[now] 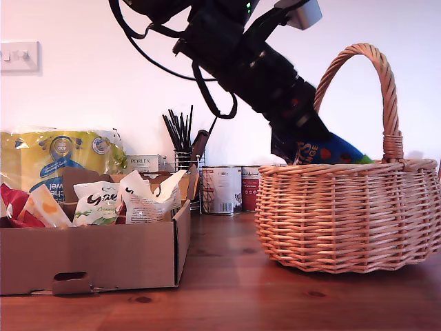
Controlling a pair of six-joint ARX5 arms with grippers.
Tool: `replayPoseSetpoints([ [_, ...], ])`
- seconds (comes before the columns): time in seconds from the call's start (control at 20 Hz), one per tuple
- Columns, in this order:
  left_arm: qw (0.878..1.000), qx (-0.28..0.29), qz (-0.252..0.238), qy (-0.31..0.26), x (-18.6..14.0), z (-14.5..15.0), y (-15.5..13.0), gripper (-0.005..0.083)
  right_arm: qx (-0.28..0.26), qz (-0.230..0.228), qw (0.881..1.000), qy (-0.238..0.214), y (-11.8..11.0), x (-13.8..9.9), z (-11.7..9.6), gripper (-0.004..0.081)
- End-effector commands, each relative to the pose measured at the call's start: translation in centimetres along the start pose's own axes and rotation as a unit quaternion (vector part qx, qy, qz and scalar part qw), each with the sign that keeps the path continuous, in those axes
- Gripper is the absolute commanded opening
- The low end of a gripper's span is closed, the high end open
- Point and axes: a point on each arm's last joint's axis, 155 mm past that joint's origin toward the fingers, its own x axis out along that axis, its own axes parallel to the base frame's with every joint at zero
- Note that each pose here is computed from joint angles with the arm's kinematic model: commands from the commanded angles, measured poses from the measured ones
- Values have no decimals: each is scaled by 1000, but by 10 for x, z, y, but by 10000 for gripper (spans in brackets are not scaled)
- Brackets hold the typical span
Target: Move the bags of Easter eggs from the cardboard box on the left into the woven basket on the right side.
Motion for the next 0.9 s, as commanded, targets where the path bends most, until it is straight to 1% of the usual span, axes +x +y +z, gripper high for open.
replayPoseSetpoints([
  [0.0, 999, -34, 29, -22, -6, 18, 15, -24, -2, 1, 1000, -7, 1, -2, 4, -13],
  [0.05, 997, -66, 35, -24, -6, 19, 17, -24, -2, 1, 1000, -7, 1, -2, 4, -13],
  [0.1, 995, -85, 40, -20, -6, 17, 19, -24, -2, 1, 1000, -7, 1, -2, 4, -13],
  [0.15, 991, -127, 39, -17, -6, 14, 18, -24, -2, 1, 1000, -7, 1, -2, 4, -13],
  [0.25, 981, -189, 30, -13, -4, 14, 10, -24, -2, 1, 1000, -7, 1, -2, 4, -13],
  [0.35, 976, -215, 5, -15, 0, 20, -8, -21, -2, 2, 1000, -7, 1, -2, 4, -13],
  [0.4, 976, -217, -3, -11, 1, 22, -16, 15, -2, 2, 1000, -7, 1, -2, 4, -13],
  [0.5, 978, -206, -12, -6, 3, 24, -27, 141, -2, 2, 1000, -7, 1, -2, 4, -13],
  [0.55, 979, -205, -17, -6, 3, 25, -31, 187, -2, 2, 1000, -7, 1, -2, 4, -13],
  [0.65, 978, -208, -20, 3, 2, 22, -31, 218, -2, 2, 1000, -7, 1, -2, 4, -13],
  [0.75, 977, -211, -21, 16, -2, 17, -31, 222, -2, 2, 1000, -7, 1, -2, 4, -13],
  [0.85, 978, -208, -16, 16, -12, 20, -23, 221, -2, 2, 1000, -7, 1, -2, 4, -13],
])
